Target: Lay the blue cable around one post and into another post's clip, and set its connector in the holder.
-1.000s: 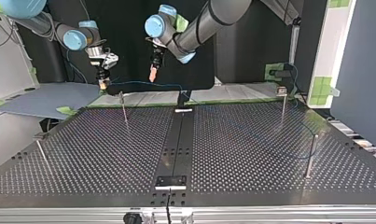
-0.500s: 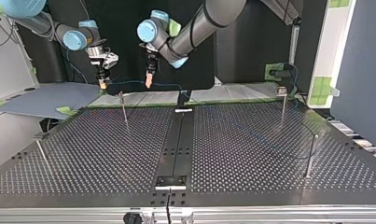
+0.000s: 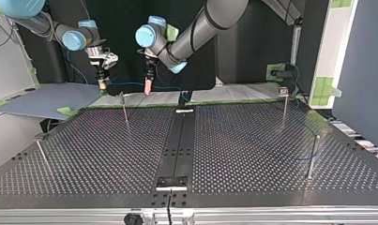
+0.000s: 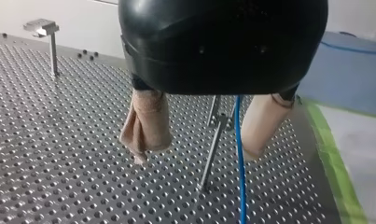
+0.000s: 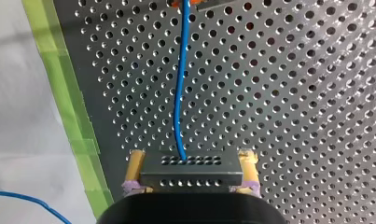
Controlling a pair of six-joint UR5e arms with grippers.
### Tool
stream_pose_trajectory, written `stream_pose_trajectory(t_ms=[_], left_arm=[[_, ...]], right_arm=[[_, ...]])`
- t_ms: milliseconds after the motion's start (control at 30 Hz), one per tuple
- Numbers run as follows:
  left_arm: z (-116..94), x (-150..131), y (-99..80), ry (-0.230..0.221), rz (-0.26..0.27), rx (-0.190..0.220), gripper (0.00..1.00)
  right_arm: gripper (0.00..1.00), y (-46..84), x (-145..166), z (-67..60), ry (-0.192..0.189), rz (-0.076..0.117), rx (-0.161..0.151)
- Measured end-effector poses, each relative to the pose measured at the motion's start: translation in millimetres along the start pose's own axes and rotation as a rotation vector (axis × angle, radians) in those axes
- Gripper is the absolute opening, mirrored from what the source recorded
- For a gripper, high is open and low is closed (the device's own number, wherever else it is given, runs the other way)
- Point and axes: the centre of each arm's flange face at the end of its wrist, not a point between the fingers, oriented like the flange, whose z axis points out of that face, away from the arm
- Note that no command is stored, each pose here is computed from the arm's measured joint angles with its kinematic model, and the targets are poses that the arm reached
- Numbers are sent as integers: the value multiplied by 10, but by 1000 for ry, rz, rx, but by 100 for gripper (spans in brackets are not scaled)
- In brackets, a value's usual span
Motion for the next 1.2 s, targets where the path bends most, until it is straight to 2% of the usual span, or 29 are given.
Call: stream_pose_trajectory(t_ms=[233,533,733,767,800,833,867,900,933,967,1200], left_arm=[[72,176,-3,28,28,-5,100],[228,67,-92,-16,1,-7,100],[285,16,-86,-27,-5,-13,100],[288,14,-84,-28,-5,-14,93],[289,12,-82,-28,-5,-15,93],[289,12,-82,-29,-4,-16,62],[287,12,-85,-30,-3,-18,40],[283,12,-89,-33,-1,-21,40],[276,11,-99,-38,2,-25,11],[269,9,-111,-43,4,-27,0],[195,44,-240,-76,39,0,0]], right_arm=[[0,32,6,-7,-3,3,-15],[0,60,-1,-24,-16,4,-29],[0,105,2,-33,-19,7,-39],[0,117,5,-32,-18,8,-41],[0,134,13,-28,-16,8,-45],[0,147,18,-25,-15,8,-47],[0,159,23,-23,-15,8,-49],[0,175,27,-22,-14,9,-52],[0,188,30,-22,-14,9,-54],[0,201,34,-22,-13,9,-56],[0,295,79,8,-1,7,-84]])
